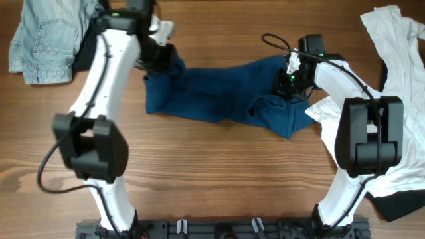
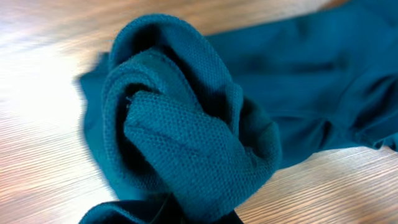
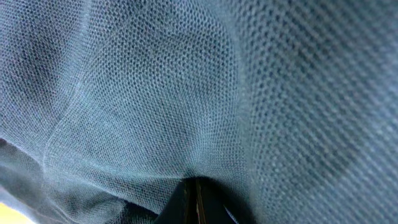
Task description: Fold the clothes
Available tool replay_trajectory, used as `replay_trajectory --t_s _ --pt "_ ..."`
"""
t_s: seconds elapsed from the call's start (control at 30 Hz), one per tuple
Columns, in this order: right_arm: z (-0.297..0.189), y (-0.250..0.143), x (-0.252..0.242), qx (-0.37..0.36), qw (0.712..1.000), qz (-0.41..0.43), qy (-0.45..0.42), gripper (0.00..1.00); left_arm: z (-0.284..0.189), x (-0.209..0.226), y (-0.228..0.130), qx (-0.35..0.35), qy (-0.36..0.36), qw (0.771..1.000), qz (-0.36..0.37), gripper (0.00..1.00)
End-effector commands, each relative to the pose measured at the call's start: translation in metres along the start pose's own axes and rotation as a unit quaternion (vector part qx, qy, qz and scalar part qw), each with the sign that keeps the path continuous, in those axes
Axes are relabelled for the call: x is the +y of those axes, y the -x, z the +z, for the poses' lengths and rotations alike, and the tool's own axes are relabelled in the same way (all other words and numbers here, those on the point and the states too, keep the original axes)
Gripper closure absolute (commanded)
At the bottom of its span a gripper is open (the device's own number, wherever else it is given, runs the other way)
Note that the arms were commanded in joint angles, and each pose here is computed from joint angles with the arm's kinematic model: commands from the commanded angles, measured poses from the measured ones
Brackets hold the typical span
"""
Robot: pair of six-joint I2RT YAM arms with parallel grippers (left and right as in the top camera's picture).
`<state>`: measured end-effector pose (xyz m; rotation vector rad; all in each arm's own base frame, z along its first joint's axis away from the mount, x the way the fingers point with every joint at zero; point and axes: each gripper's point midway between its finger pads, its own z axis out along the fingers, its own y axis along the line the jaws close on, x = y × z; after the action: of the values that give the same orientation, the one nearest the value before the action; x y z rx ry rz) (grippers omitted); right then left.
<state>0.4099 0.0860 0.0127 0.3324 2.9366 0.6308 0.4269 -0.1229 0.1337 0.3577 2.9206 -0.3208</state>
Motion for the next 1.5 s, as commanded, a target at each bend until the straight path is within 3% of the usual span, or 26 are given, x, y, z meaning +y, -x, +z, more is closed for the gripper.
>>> replay_trajectory --t_s 0.0,0.3,0.47,0.53,0.6,0.63,0.67,0.93,1.17,1.27,1.43,1.47 --pt "0.005 -0.003 0.0 0.009 1.0 0.005 0.01 0.96 0.032 -0.034 0.006 0.016 -0.021 1.0 -0.001 0.96" --pt "0.005 -0.003 0.0 0.009 1.0 0.004 0.009 0.96 0.055 -0.086 0.019 -0.003 -0.062 0.998 0.003 0.96" --pt "0.005 -0.003 0.0 0.009 1.0 0.004 0.009 0.96 0.054 -0.097 0.02 -0.005 -0.088 0.996 -0.001 0.84" --pt "0.005 -0.003 0.0 0.009 1.0 0.004 0.009 0.96 0.053 -0.103 0.021 -0.005 -0.104 0.995 0.001 0.66" --pt "0.005 -0.003 0.0 0.009 1.0 0.004 0.009 0.96 0.053 -0.105 0.021 -0.006 -0.107 0.994 0.001 0.2" --pt "0.005 -0.003 0.0 0.009 1.0 0.004 0.009 0.96 0.053 -0.105 0.022 -0.007 -0.107 0.994 0.002 0.04" --pt "0.005 -0.003 0.0 0.009 1.0 0.004 0.009 0.96 0.053 -0.105 0.023 -0.009 -0.107 0.994 0.002 0.0" --pt "0.005 -0.003 -0.001 0.008 1.0 0.004 0.007 0.95 0.021 -0.082 0.036 -0.046 -0.095 0.994 -0.009 0.0" --pt "0.001 0.0 0.001 0.001 1.0 -0.009 0.009 0.94 0.027 -0.039 0.021 -0.018 -0.002 0.999 -0.032 0.0" --pt "-0.016 0.007 0.0 -0.018 1.0 -0.021 0.001 0.78 0.024 -0.025 0.024 -0.026 0.029 0.999 -0.036 0.0" --pt "-0.082 0.006 -0.023 -0.048 0.998 0.001 -0.041 0.3 0.007 0.006 0.025 -0.037 0.036 0.996 -0.07 0.0" --pt "-0.092 0.003 -0.031 -0.049 0.997 0.01 -0.053 0.26 0.005 0.011 0.024 -0.037 0.038 0.996 -0.075 0.0"
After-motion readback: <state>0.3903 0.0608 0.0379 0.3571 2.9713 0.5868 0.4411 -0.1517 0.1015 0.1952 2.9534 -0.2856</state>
